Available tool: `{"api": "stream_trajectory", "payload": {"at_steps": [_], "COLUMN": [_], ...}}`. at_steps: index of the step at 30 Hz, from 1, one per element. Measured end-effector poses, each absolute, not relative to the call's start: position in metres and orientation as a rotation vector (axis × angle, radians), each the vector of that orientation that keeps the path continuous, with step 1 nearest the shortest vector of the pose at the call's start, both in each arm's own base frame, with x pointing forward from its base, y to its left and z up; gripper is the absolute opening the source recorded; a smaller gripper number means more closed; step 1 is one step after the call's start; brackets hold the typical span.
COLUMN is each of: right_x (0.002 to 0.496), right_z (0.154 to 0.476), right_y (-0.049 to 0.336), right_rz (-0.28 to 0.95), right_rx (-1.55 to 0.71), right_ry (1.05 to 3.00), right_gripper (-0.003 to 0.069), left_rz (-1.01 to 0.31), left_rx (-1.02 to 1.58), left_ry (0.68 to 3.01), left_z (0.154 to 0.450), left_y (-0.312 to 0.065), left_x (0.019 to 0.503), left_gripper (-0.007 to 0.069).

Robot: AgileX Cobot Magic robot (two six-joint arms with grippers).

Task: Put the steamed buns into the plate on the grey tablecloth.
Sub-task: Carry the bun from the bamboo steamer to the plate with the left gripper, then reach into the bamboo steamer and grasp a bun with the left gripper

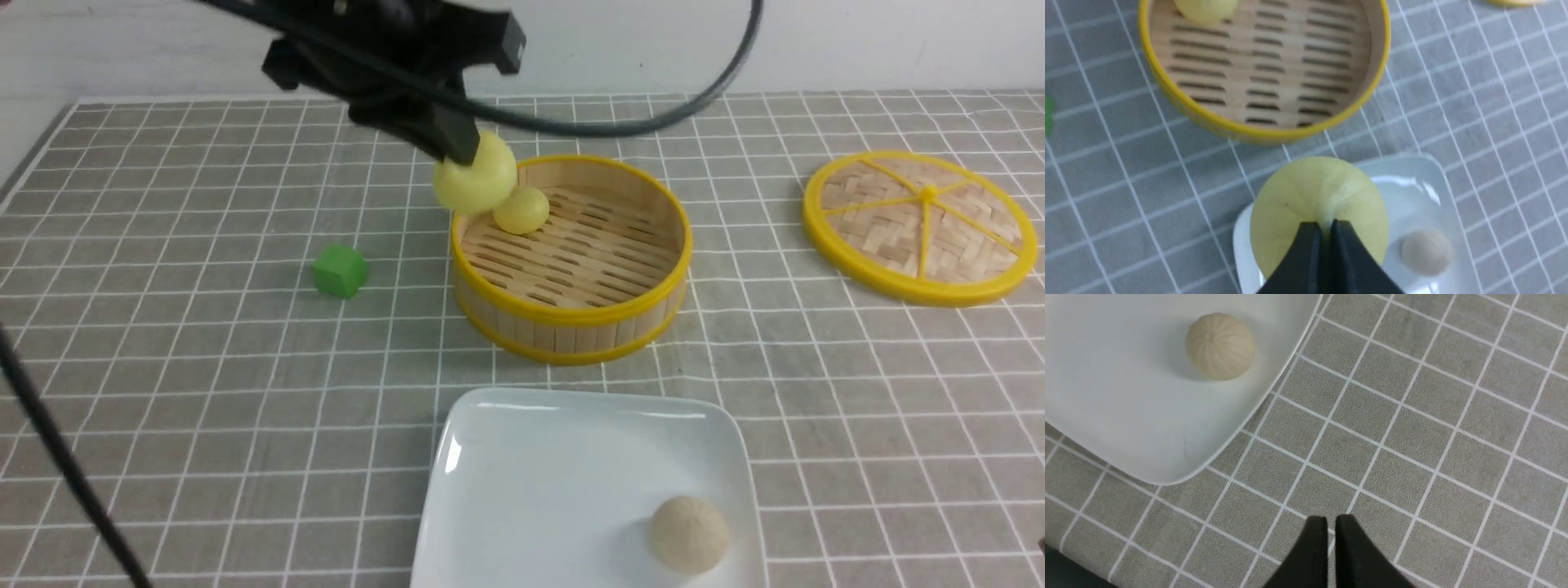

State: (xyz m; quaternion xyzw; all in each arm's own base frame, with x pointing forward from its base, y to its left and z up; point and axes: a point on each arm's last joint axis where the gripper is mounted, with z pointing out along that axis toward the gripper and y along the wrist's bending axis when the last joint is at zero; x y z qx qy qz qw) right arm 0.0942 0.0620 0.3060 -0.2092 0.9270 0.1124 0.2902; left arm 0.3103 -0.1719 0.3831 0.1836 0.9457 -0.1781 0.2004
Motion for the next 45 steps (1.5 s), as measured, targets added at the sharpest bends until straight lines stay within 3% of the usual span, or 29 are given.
{"api": "stream_trajectory", "payload": {"at_steps": [4, 9, 15, 19, 27, 30, 35, 38, 45], "right_x": [0.094, 0.094, 0.094, 0.094, 0.094, 0.094, 0.094, 0.094, 0.094], "right_z": [0.306, 0.306, 0.306, 0.306, 0.306, 0.306, 0.306, 0.306, 0.306], "right_y": [0.062, 0.062, 0.062, 0.062, 0.062, 0.062, 0.062, 0.062, 0.062], "right_rz": [0.300, 0.300, 0.300, 0.300, 0.300, 0.300, 0.300, 0.300, 0.300], "right_rx": [-0.558, -0.558, -0.558, -0.558, -0.558, -0.558, -0.558, -0.558, -0.558], "right_ry": [2.473, 2.473, 2.473, 2.473, 2.473, 2.473, 2.473, 2.473, 2.473], "right_gripper": [0.0057, 0.0064, 0.0073, 0.0080, 0.0089, 0.0094, 0.0099, 0.0105, 0.0111], "left_rz": [-0.467, -0.441, -0.431, -0.430, -0.452, -0.444, -0.399, -0.406, -0.389], "left_rx": [0.645, 0.732, 0.669, 0.646, 0.597, 0.526, 0.338, 0.232, 0.075], "left_ry": [2.813, 2.863, 2.864, 2.864, 2.841, 2.754, 2.613, 2.570, 2.579], "left_z": [0.327, 0.269, 0.242, 0.230, 0.235, 0.262, 0.311, 0.326, 0.294], "left_y": [-0.187, -0.213, -0.223, -0.227, -0.232, -0.238, -0.241, -0.235, -0.221], "left_x": [0.280, 0.263, 0.273, 0.279, 0.285, 0.301, 0.343, 0.375, 0.449], "left_gripper": [0.0019, 0.0021, 0.0031, 0.0097, 0.0369, 0.0458, 0.0484, 0.0484, 0.0484]}}
